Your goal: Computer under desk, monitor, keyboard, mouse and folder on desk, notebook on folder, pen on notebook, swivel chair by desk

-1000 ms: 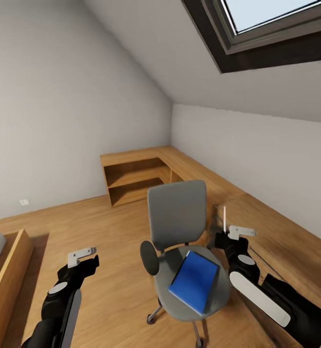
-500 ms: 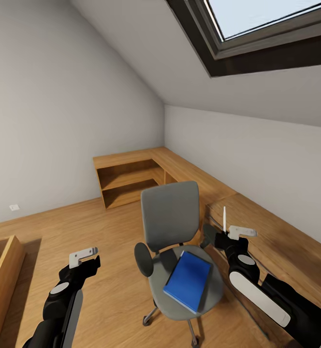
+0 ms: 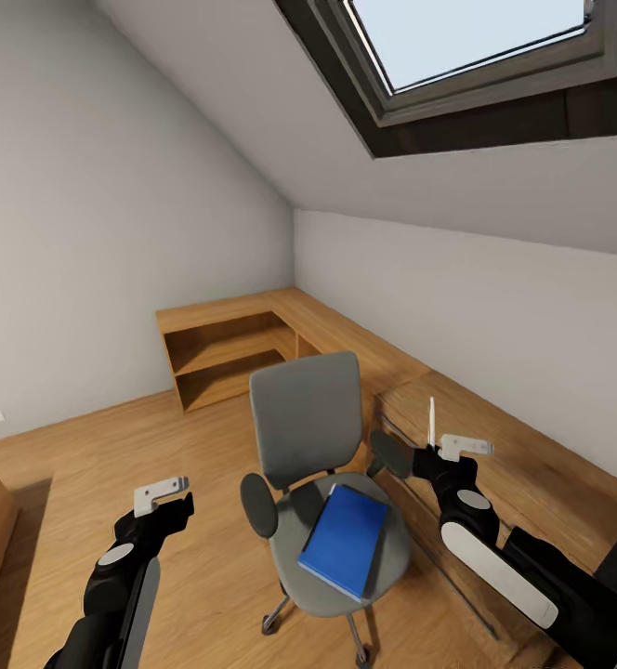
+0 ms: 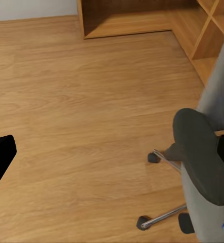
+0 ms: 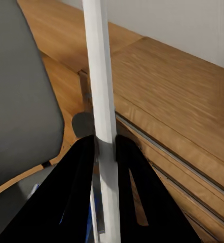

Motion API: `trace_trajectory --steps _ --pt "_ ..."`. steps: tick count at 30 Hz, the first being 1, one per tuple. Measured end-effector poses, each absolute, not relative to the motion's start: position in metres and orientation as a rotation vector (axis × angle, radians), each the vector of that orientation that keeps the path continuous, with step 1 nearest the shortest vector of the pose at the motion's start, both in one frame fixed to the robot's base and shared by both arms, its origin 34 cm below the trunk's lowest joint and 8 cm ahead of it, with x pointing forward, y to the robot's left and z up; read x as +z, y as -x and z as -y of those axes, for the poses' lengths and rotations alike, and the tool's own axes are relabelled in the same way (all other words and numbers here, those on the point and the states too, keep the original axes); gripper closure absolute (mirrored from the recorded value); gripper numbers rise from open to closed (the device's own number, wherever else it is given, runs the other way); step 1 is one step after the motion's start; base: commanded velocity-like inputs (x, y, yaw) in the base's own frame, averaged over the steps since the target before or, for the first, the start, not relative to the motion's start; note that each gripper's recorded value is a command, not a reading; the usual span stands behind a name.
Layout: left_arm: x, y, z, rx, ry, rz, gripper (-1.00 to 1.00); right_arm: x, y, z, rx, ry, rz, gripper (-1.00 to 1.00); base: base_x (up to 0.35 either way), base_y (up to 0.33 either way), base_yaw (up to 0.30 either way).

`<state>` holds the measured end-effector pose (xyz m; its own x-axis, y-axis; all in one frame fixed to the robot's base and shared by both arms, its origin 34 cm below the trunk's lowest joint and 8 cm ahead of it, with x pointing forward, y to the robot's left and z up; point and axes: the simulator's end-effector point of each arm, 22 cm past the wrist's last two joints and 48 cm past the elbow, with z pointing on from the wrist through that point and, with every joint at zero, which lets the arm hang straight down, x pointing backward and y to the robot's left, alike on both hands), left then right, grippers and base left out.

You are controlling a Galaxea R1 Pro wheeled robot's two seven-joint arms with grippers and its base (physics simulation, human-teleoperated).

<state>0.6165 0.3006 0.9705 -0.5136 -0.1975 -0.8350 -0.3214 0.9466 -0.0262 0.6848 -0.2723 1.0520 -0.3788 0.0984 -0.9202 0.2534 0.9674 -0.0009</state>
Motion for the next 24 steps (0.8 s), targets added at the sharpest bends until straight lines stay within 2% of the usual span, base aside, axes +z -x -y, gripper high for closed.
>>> trace_trajectory --steps 24 --pt "0.974 -0.615 -0.298 0.149 0.357 -2.123 -1.0 1.035 -0.682 0.298 -0.163 -0.369 -2.035 1.0 0.0 -0.009 -0.233"
